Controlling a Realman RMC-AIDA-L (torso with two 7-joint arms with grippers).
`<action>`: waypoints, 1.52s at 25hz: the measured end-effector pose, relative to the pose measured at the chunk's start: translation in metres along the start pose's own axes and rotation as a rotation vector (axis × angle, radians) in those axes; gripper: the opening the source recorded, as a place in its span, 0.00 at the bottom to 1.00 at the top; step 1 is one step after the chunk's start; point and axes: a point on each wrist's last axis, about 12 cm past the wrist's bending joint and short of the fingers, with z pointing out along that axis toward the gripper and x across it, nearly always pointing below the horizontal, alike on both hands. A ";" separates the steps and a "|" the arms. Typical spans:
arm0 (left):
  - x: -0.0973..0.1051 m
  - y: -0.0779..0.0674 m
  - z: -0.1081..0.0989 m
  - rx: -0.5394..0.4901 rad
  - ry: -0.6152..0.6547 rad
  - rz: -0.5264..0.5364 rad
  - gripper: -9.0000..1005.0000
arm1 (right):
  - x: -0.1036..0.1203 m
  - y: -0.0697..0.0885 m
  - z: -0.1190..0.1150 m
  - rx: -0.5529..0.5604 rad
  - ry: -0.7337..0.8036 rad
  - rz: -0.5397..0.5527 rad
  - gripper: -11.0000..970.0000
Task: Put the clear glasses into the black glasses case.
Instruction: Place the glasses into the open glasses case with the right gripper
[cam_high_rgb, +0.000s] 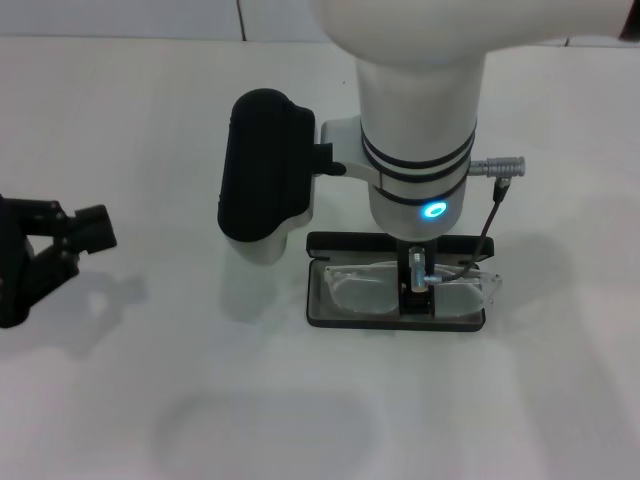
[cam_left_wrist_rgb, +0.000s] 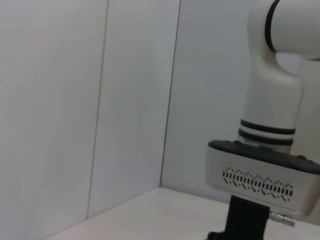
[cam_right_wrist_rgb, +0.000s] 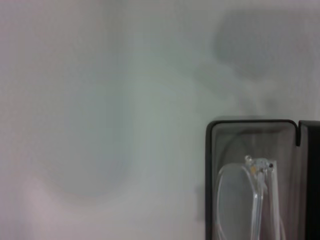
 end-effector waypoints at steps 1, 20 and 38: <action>0.001 0.000 0.000 0.004 0.010 -0.003 0.11 | 0.000 0.000 0.001 0.006 0.003 -0.004 0.10; 0.025 -0.015 0.007 0.117 0.125 -0.079 0.11 | -0.003 0.004 0.002 0.026 -0.024 -0.028 0.11; 0.030 -0.027 0.020 0.251 0.139 -0.087 0.11 | 0.000 0.002 0.005 0.038 -0.018 -0.007 0.11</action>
